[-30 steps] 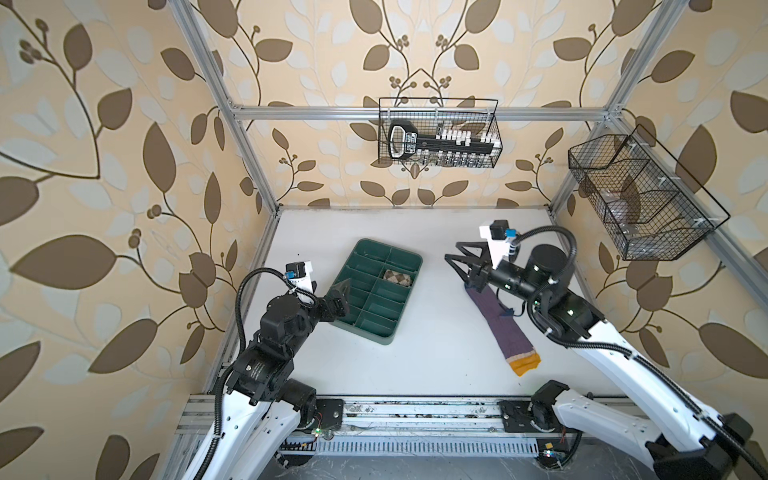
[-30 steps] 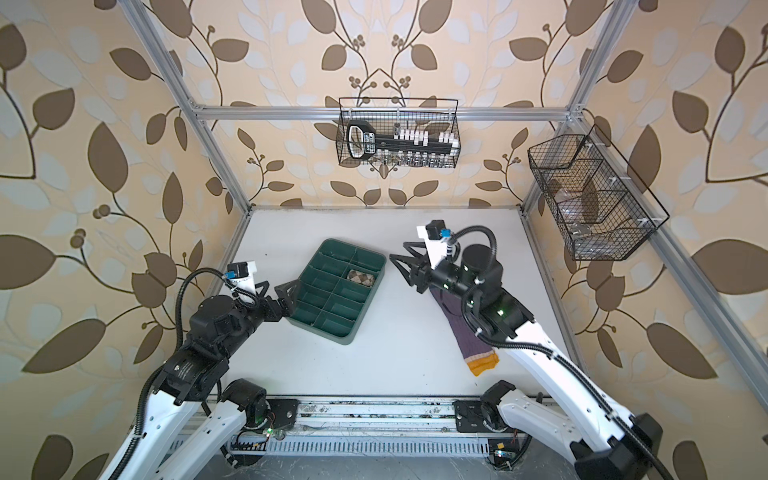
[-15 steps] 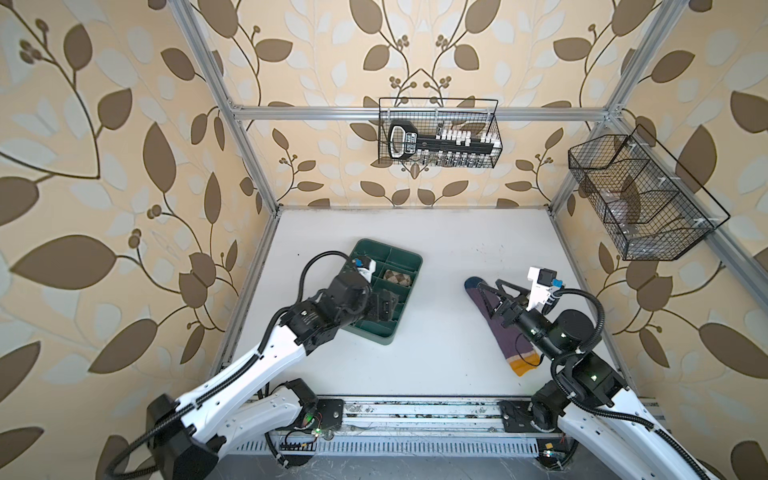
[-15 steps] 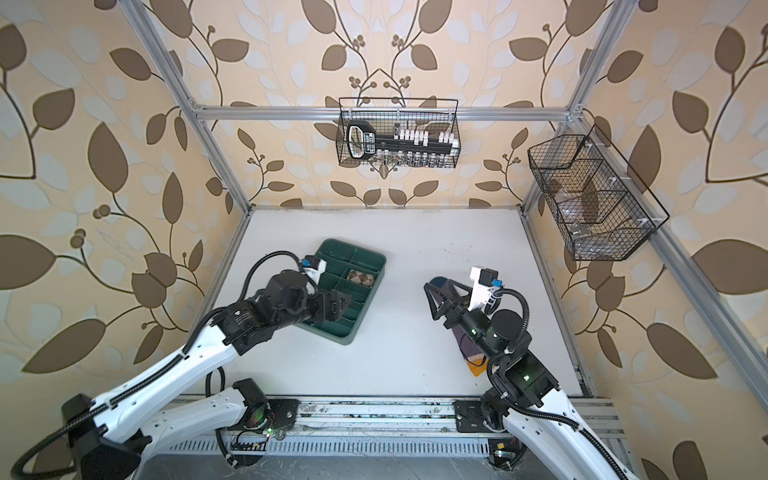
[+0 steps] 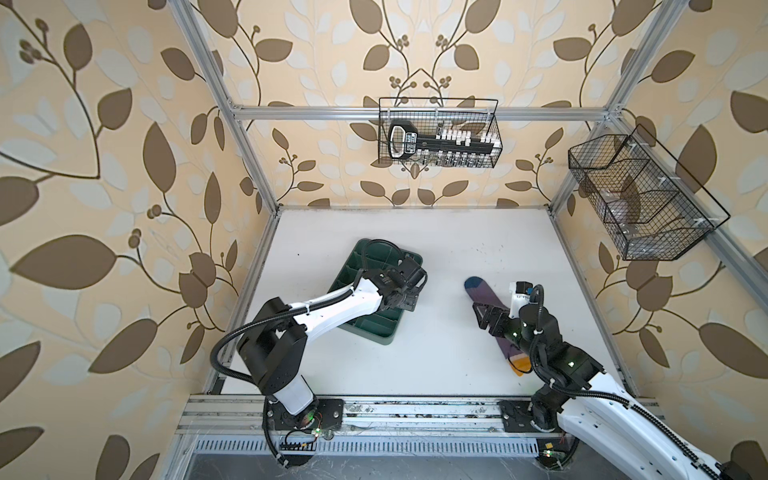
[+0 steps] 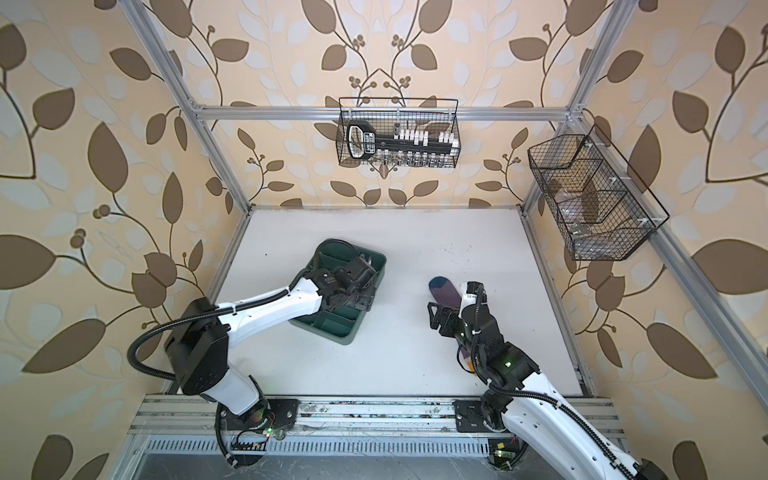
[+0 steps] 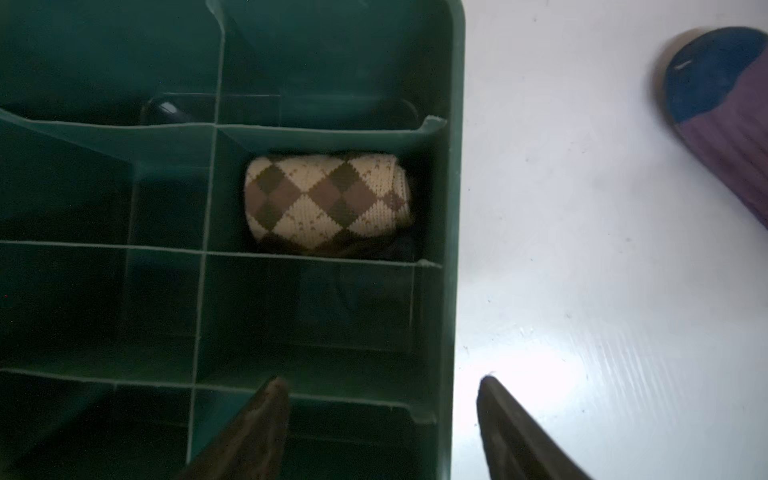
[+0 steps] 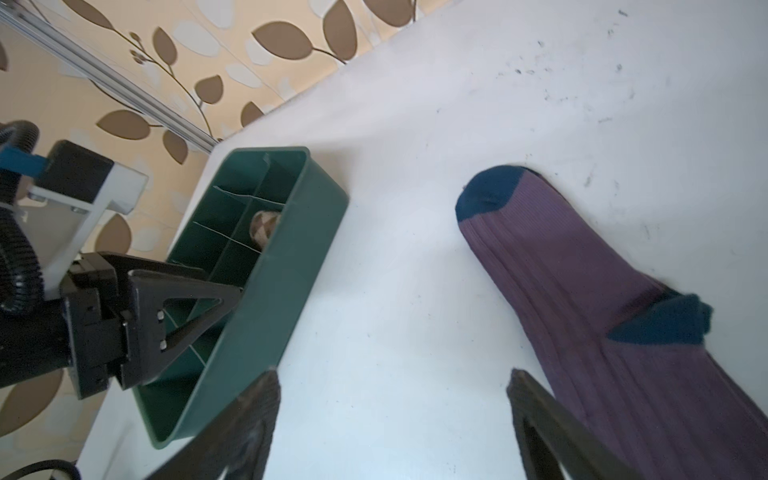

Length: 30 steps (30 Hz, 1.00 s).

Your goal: Roll the socks

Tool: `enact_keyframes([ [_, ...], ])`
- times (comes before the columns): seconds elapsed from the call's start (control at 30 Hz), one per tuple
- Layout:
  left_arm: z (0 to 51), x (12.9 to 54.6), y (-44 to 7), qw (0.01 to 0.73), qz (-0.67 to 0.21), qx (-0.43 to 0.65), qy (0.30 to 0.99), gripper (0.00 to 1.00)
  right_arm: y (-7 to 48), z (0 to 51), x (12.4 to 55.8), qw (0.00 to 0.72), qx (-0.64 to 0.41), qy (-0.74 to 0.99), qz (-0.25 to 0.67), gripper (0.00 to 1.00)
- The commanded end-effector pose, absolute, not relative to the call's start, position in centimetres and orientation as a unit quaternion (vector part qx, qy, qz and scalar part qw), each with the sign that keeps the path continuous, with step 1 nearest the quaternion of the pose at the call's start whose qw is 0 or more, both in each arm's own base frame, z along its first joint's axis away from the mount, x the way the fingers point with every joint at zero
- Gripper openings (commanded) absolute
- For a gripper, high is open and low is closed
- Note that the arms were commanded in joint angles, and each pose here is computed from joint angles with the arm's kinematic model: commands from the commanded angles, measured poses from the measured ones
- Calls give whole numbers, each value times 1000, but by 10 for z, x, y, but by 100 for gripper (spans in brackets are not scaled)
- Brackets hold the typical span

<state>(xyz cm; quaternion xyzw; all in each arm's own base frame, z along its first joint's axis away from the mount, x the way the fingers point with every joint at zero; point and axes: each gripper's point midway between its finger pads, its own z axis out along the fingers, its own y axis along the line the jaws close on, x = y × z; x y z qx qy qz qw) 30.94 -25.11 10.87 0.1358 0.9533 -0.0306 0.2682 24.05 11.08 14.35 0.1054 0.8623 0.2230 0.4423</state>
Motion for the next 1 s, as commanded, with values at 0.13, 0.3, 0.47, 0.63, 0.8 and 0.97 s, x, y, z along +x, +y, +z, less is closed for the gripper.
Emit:
enact_keyframes([
  [0.13,97,329,-271,270,-32,126,954,58,96,122,246,425,121,881,171,87],
  [0.3,91,339,-263,285,-3,102,953,35,96,118,247,415,123,886,168,89],
  [0.47,101,350,-263,309,9,97,946,8,93,119,243,414,125,886,164,86],
  [0.63,110,372,-258,317,15,87,944,0,87,121,235,420,129,883,165,81],
  [0.8,108,411,-226,318,33,50,946,0,86,120,230,425,140,876,181,78],
  [0.97,100,444,-193,309,35,15,950,0,86,116,234,427,128,879,169,82],
])
